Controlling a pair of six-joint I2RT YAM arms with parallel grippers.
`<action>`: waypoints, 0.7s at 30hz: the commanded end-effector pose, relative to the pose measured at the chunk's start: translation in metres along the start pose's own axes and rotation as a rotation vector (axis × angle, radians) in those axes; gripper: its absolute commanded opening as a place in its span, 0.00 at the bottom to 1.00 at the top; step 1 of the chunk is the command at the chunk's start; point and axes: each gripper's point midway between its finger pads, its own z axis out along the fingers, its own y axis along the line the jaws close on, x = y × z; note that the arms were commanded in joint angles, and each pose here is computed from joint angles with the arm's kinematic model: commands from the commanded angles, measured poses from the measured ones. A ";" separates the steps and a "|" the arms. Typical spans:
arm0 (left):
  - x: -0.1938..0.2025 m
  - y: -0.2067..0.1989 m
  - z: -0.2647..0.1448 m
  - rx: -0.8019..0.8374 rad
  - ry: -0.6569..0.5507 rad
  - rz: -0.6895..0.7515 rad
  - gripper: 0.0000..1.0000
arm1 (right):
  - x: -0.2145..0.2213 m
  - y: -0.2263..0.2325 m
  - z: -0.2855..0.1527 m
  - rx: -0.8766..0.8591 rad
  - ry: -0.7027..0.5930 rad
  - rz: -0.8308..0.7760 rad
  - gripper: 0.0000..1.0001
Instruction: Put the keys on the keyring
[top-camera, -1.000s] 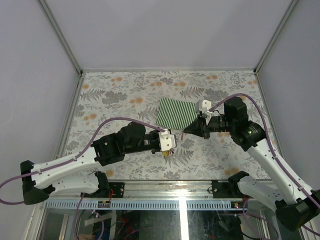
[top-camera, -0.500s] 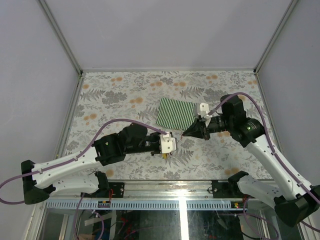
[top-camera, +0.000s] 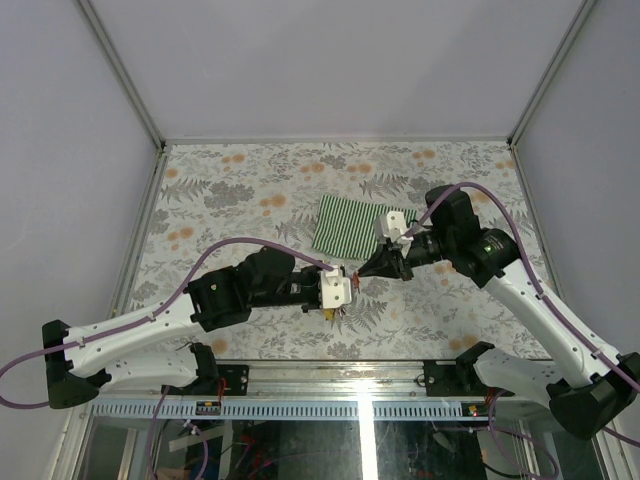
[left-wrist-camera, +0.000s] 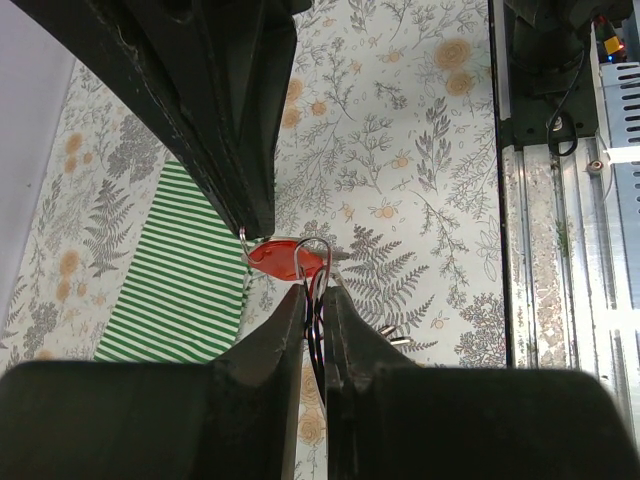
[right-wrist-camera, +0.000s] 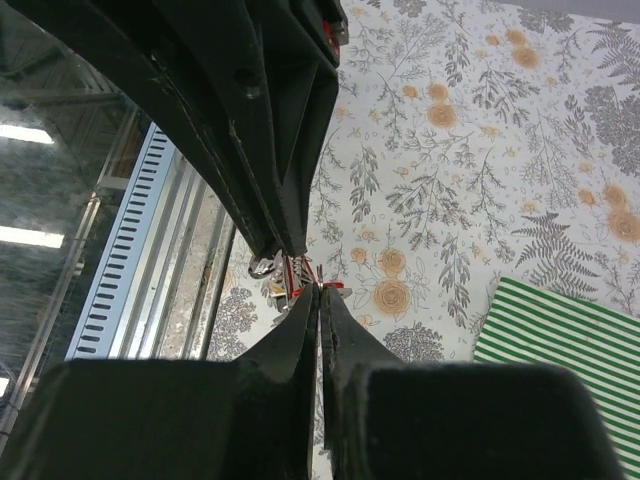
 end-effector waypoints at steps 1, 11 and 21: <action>-0.023 0.009 -0.004 -0.013 -0.067 0.034 0.00 | -0.017 0.002 0.001 -0.026 -0.013 -0.081 0.00; -0.023 0.005 -0.005 0.006 -0.072 0.038 0.00 | -0.018 0.014 0.009 -0.090 0.002 -0.084 0.00; -0.024 -0.004 -0.007 0.058 -0.076 0.055 0.00 | -0.024 0.030 0.003 -0.122 -0.003 -0.070 0.00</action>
